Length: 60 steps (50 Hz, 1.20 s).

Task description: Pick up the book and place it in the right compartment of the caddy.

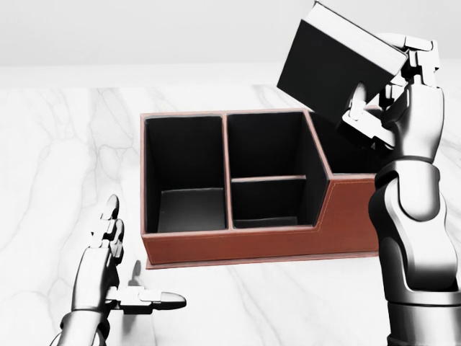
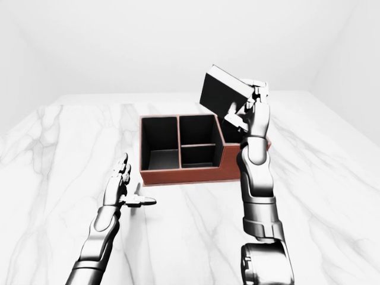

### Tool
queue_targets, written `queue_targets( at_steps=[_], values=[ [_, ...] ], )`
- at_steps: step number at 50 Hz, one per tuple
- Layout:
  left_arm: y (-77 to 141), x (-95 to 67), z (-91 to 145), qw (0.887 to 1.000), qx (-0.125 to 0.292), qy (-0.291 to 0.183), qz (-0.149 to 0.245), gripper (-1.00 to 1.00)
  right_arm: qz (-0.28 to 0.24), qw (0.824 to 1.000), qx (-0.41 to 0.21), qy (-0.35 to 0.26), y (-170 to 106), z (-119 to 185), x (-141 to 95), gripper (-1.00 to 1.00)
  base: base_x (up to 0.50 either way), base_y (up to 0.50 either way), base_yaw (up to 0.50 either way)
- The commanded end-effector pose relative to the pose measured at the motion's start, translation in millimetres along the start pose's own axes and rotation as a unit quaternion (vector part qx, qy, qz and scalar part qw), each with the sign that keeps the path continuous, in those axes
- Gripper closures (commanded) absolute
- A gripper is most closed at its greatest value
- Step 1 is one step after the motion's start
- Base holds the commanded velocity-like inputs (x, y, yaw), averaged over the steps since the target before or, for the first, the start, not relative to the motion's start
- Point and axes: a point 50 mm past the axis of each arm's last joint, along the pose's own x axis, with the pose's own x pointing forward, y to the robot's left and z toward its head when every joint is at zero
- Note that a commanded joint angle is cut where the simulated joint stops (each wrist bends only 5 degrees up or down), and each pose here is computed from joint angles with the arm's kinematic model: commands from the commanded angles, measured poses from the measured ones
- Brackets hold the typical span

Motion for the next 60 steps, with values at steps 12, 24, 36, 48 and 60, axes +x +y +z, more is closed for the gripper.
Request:
queue_targets(
  at_steps=[12, 24, 36, 48, 60],
  values=[
    [-0.1, 0.5, 0.1, 1.0, 0.001, 0.0, 0.0, -1.0, -0.039, 0.998, -0.019, 0.034, -24.3, -10.9, 13.3, 1.0, 0.0, 0.0, 0.0],
    [-0.1, 1.1, -0.8, 1.0, 0.001, 0.002, 0.001, -1.0, -0.054, 0.997, -0.023, 0.047, -34.0, -14.5, 17.8, 1.0, 0.0, 0.0, 0.0],
    [0.0, 1.2, -2.2, 1.0, 0.002, 0.005, 0.001, -1.0, -0.068, 0.995, -0.026, 0.068, -43.4, -22.7, 18.7, 1.0, 0.0, 0.0, 0.0],
    [-0.4, 0.7, -2.6, 1.0, 0.003, 0.006, 0.001, -1.0, -0.08, 0.991, -0.034, 0.101, -52.1, -36.6, 17.4, 1.0, 0.0, 0.0, 0.0],
    [-1.0, 0.7, -3.2, 1.0, 0.005, 0.008, 0.0, -1.0, -0.084, 0.99, -0.035, 0.107, -54.9, -39.0, 16.6, 1.0, 0.0, 0.0, 0.0]
  ],
)
